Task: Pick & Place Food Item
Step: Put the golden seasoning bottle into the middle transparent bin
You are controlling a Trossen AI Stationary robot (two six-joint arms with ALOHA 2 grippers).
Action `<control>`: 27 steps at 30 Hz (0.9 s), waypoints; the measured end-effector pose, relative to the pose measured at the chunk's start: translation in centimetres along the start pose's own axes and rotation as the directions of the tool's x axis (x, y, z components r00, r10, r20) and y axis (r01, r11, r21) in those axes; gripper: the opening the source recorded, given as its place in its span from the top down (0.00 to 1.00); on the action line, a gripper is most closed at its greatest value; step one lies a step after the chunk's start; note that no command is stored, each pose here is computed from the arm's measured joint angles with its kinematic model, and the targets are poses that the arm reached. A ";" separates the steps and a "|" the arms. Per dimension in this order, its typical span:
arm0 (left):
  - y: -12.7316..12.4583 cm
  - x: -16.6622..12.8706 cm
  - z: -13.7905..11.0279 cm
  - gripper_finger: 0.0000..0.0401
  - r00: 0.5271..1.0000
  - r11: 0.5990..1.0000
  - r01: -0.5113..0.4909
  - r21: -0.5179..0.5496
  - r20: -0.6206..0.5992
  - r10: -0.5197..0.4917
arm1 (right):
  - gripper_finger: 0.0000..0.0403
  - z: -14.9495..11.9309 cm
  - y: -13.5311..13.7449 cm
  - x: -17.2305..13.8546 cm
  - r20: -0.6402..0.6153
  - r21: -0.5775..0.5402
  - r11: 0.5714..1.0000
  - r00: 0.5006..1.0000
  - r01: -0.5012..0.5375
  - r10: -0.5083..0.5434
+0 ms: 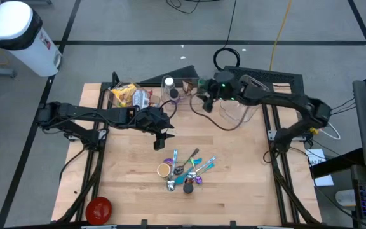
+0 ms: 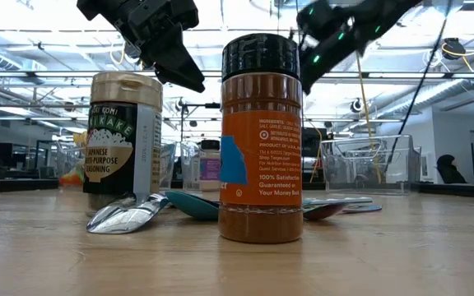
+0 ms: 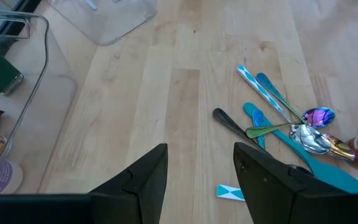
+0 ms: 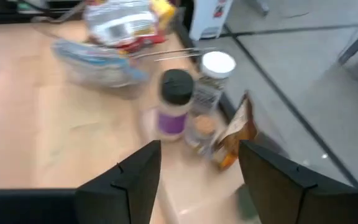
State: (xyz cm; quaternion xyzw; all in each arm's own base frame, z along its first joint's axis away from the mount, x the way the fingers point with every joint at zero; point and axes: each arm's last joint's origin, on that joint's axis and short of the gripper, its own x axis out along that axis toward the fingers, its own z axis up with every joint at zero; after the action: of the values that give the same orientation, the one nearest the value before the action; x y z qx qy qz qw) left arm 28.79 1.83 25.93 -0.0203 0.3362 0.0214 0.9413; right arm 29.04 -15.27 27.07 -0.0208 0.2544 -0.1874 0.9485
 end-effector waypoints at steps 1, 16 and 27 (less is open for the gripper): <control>0.0 0.0 0.0 0.53 1.000 1.000 0.000 -0.001 0.000 0.000 | 0.49 0.2 0.5 -1.0 -0.012 0.009 1.000 1.000 -0.015 0.015; 0.0 0.0 0.7 0.53 0.998 1.000 0.000 0.005 0.069 0.000 | 0.50 -1.4 4.8 -9.8 0.172 -0.058 0.990 0.976 -0.126 0.134; -0.1 -0.1 1.5 0.53 0.988 1.000 0.008 -0.022 0.153 -0.005 | 0.50 -2.0 5.9 -11.3 0.410 -0.086 0.987 0.899 -0.133 0.156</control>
State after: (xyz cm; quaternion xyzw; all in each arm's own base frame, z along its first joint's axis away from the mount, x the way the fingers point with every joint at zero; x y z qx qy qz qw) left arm 29.64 1.79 27.15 -0.0303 0.2629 0.0237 0.9641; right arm 20.99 -5.54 29.91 -0.0677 0.0530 -0.1007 0.9912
